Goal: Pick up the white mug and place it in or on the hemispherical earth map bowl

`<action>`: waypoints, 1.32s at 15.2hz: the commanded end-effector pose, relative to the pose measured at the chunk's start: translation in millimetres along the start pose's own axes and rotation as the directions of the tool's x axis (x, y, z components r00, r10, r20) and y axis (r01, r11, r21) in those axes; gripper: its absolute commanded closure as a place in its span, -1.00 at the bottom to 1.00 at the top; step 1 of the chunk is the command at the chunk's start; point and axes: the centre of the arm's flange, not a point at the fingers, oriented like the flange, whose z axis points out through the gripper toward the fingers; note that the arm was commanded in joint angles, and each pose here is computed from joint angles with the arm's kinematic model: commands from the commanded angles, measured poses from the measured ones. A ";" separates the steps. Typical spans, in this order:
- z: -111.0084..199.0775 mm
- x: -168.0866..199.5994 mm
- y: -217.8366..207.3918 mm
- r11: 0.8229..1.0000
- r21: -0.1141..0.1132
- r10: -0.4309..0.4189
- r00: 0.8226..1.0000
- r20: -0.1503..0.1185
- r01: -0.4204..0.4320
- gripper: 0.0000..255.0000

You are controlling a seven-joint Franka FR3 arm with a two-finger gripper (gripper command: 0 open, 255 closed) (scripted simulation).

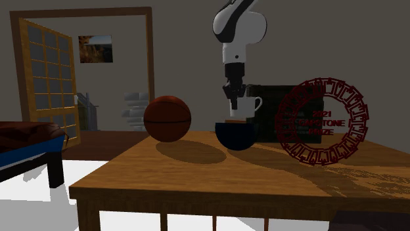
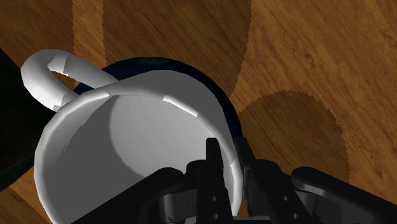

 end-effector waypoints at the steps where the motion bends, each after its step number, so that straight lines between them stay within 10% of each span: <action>1: 0.0 0.0 0.0 1.000 0.000 0.000 1.000 0.000 0.000 1.00; 2: 0.0 0.0 0.0 1.000 0.000 0.000 1.000 0.000 0.000 1.00; 3: 0.0 0.0 0.0 1.000 0.000 0.000 1.000 0.000 0.000 -1.00; 20: -50.0 0.0 0.0 1.000 0.000 0.000 1.000 0.000 0.000 -1.00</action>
